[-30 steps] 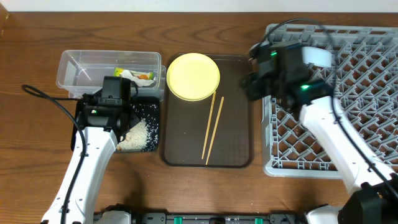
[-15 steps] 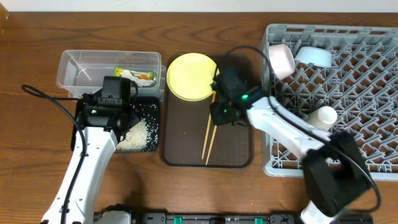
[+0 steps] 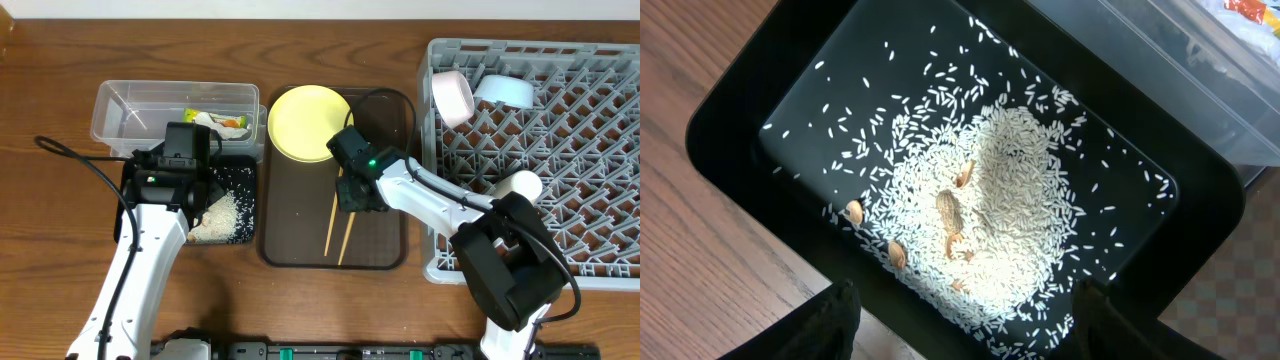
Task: Sort waste into correct bins and load items into the dishwasher rack
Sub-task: 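Reach the right gripper to the chopsticks on the brown tray, then grasp one chopstick and place it upright in the rack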
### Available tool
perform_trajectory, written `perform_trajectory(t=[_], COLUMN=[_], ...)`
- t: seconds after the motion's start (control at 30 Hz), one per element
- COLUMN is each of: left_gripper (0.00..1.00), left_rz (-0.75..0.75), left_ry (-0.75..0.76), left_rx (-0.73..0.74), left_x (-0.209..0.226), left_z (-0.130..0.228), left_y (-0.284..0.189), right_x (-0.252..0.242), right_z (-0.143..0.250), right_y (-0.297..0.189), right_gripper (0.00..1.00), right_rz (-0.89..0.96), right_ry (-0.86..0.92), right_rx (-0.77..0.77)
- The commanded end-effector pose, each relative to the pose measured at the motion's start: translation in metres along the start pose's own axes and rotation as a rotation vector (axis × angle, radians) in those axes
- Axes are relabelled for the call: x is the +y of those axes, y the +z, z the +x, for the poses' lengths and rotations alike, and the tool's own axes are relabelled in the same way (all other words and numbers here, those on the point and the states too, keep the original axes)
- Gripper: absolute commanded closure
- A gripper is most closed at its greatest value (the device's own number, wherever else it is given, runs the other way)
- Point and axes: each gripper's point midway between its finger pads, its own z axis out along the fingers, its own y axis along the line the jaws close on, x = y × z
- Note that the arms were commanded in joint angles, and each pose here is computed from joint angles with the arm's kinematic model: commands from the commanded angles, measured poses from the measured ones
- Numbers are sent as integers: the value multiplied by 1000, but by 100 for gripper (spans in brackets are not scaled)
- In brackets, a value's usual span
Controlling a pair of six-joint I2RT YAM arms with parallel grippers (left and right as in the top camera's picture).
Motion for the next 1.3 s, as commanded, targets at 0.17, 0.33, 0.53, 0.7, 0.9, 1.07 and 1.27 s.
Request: perform_trajectory(t=[0.17,0.33,0.53,0.7,0.9,1.07,1.27], left_gripper=[29,29,29,29,29,29,29], left_rz=[-8,-8,-8,-8,-8,-7,-6], left_ry=[-14,-14,-14,-14,-14,-15,-15], left_rx=[5,5,5,5,4,4,2], left_x=[2,2,2,2,2,2,2], left_z=[1,1,1,1,1,1,0], left_y=[1,1,1,1,1,1,1], right_x=[-21,-36,-65,-100,-135,-147,-154], right_z=[-10,-40,-63,-62,-50,-44,-36], right_y=[-4,-41,-108,-143,-138,-131,-123], right_gripper=[99,99,99,99,99,99,99], right_rz=[51,13,-7,24,73,89,118], right_ry=[64,45,35,43,115,143,150], right_rx=[-24,-132,-272,-315,-247,-222,-200])
